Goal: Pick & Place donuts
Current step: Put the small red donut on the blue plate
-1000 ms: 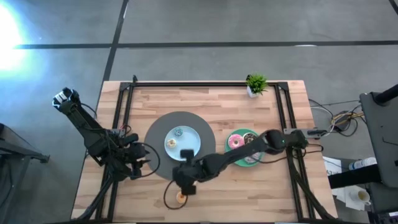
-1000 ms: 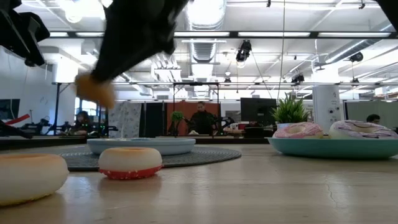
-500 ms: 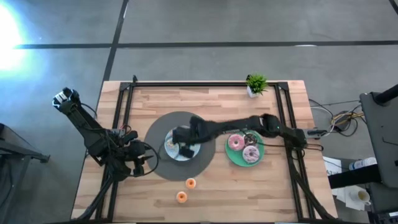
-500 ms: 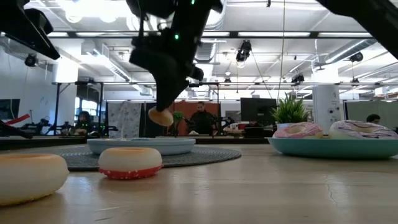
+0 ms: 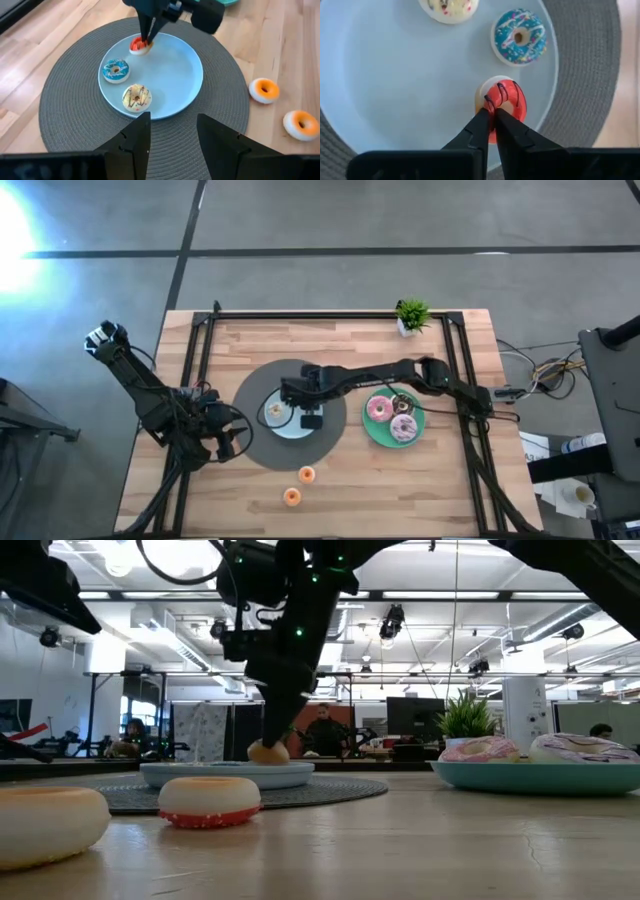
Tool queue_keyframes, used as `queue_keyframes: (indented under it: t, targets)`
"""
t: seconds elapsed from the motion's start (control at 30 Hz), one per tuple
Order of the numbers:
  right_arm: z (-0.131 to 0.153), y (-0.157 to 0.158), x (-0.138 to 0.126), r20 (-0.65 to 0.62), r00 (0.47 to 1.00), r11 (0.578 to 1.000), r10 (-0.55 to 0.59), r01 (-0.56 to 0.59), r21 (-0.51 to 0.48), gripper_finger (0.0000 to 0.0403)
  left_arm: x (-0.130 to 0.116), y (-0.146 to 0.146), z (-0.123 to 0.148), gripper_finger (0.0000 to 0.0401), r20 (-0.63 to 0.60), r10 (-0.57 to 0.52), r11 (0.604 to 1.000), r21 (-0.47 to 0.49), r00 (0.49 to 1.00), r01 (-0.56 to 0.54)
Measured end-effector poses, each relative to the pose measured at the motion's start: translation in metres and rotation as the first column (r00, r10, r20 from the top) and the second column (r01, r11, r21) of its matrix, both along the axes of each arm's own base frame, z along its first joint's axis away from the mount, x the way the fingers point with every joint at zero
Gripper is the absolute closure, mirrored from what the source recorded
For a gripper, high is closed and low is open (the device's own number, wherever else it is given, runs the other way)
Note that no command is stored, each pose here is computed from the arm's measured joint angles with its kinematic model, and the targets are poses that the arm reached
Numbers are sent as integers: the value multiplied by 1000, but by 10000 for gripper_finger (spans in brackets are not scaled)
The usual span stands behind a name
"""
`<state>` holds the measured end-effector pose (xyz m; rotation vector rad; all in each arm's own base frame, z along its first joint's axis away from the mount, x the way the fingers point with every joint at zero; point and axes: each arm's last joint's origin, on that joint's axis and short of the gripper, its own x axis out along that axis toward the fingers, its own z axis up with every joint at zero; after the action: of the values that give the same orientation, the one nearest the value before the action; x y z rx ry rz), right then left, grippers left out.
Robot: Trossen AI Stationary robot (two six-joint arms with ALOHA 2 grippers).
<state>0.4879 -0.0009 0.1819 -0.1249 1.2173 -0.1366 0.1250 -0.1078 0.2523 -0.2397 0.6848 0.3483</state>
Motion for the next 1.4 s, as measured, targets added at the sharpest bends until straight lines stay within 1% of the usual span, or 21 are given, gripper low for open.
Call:
queue_keyframes:
  t: [0.13,0.27,0.4,0.5,0.57,0.67,0.83,0.9,0.97,1.07,1.1,1.17,1.3,1.4]
  targets:
    - [-4,-2,0,2,1000,1000,9,-9,-8,347,0,0,0,266,7,20,1000,-21,1000,-20]
    - [-7,-3,-2,-27,999,999,42,-43,-20,303,-1,1,0,266,7,35,999,-32,999,-34]
    - [-6,-2,-2,-26,997,997,71,-71,-28,257,-2,2,0,266,8,45,998,-42,999,-44]
    - [-5,0,-2,-35,995,995,92,-93,-31,230,-4,4,1,266,5,56,997,-47,998,-55]
    - [0,3,-4,-31,993,992,117,-118,-38,217,-5,6,1,266,2,64,997,-49,998,-63]
    - [17,15,-8,-7,986,984,168,-169,-50,205,-8,8,2,266,-4,70,996,-48,998,-70]
    - [52,54,-23,67,961,963,267,-264,-50,202,-10,10,3,266,-8,66,997,-39,998,-66]
    - [57,76,-31,85,941,945,328,-327,-32,202,-10,10,3,266,-13,46,999,-19,999,-46]
    - [53,102,-41,73,913,915,402,-402,-13,202,-10,10,3,266,-17,26,1000,7,1000,-26]
    - [36,141,-55,49,864,865,502,-502,0,202,-9,11,4,266,-3,18,999,48,1000,-18]
    - [31,152,-58,52,851,852,523,-524,0,202,-9,11,4,266,1,18,998,56,1000,-18]
    - [26,171,-60,110,825,831,554,-556,-13,202,-9,11,4,266,2,14,998,67,1000,-14]
    - [19,192,-60,210,778,802,592,-596,-53,202,-9,11,4,266,3,14,998,68,1000,-14]
    - [6,200,-61,211,790,811,576,-584,-29,202,-9,11,4,266,3,14,998,68,1000,-14]
